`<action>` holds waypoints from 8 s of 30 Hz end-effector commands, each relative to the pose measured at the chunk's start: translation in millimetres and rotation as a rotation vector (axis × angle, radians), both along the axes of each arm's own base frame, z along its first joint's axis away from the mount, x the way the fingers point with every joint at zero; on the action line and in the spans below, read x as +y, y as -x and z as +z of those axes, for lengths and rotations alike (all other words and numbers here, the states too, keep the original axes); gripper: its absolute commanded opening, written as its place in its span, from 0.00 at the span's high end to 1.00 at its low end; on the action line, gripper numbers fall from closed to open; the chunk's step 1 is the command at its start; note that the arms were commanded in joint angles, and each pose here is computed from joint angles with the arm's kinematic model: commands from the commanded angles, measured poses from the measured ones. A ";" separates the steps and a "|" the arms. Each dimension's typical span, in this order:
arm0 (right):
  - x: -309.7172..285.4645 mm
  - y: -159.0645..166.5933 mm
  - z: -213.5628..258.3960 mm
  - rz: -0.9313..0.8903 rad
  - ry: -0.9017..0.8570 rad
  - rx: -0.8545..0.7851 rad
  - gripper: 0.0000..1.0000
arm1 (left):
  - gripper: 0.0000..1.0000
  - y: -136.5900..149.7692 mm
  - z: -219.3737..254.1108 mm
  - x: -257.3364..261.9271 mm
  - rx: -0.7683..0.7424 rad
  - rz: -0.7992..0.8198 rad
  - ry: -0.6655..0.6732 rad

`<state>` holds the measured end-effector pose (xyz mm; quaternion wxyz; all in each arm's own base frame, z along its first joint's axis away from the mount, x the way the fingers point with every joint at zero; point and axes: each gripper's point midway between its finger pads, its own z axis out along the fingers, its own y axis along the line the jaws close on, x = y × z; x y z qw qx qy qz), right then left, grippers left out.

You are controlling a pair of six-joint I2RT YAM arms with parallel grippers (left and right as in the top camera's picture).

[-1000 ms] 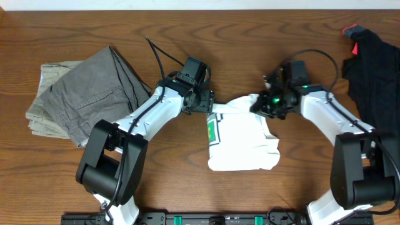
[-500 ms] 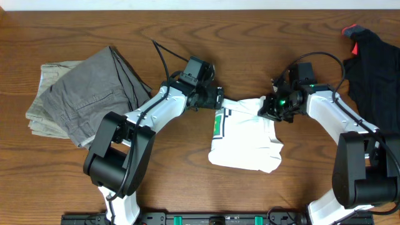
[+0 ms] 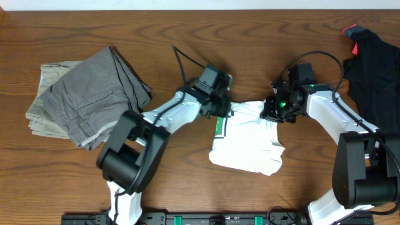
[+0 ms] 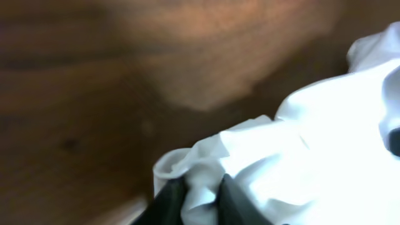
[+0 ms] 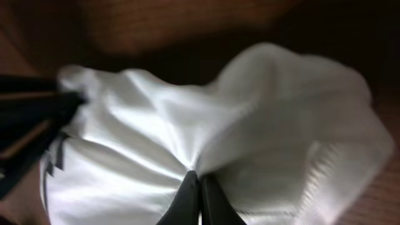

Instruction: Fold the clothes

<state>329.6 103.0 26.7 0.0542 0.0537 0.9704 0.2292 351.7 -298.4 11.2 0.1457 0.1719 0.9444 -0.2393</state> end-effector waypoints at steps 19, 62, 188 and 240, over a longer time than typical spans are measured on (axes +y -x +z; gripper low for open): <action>-42.5 15.5 10.3 0.067 -0.006 0.041 0.82 | 0.38 -32.2 49.8 61.2 -0.061 0.100 0.012; -23.8 37.9 -2.4 -0.003 0.241 0.104 0.96 | 0.01 79.5 25.3 5.0 0.416 0.127 0.092; -34.0 80.0 325.4 0.083 0.047 -1.007 0.01 | 0.02 96.5 283.2 200.5 -0.391 -0.072 -0.241; -45.4 150.7 185.2 0.140 0.268 -1.198 0.01 | 0.02 95.0 282.0 199.9 -0.387 -0.074 -0.241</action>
